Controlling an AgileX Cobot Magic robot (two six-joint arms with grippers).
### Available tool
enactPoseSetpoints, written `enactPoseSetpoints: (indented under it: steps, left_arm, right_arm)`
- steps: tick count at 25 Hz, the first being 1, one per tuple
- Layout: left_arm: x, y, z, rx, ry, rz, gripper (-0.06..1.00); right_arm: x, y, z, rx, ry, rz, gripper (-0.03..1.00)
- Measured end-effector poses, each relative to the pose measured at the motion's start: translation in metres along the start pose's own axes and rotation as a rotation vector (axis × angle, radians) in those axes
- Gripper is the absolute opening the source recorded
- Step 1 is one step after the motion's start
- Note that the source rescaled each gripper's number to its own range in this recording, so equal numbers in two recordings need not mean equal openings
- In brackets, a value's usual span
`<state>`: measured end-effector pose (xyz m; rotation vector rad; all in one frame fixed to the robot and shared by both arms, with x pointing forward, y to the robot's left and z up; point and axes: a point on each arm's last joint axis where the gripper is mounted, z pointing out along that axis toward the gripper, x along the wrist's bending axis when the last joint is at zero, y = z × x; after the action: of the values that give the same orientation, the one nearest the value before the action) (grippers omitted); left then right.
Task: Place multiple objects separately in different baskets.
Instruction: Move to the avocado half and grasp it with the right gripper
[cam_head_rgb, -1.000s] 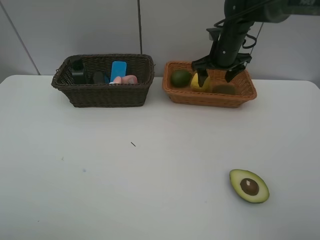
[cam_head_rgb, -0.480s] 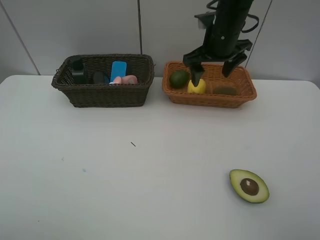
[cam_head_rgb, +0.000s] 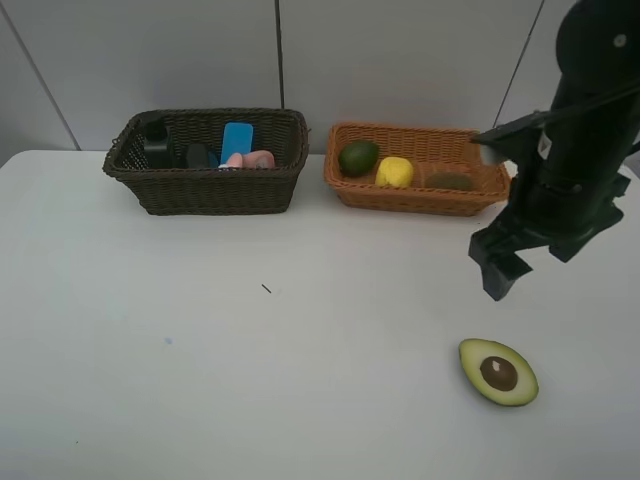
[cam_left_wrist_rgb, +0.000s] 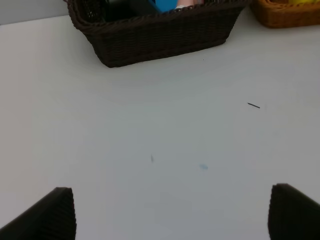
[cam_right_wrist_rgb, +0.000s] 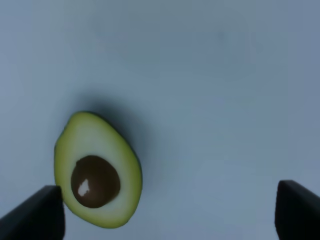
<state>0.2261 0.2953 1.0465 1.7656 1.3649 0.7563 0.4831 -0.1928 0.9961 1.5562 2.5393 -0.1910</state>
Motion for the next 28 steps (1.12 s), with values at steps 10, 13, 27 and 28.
enactPoseSetpoints:
  steps: [10,13,27,28]
  left_arm:
    - [0.0,0.0,0.0,0.0,0.0,0.0,0.99]
    - [0.0,0.0,0.0,0.0,0.0,0.0,0.99]
    - [0.0,0.0,0.0,0.0,0.0,0.0,0.99]
    - [0.0,0.0,0.0,0.0,0.0,0.0,0.99]
  right_arm:
    - [0.017,-0.043,0.037,-0.011,0.106,-0.008,0.99]
    - [0.022,-0.043,0.045,-0.057,0.139,-0.02,1.0]
    - [0.028,-0.029,0.077,-0.039,0.133,-0.059,1.0]
    - [0.028,-0.028,0.08,-0.033,0.134,-0.063,1.0]
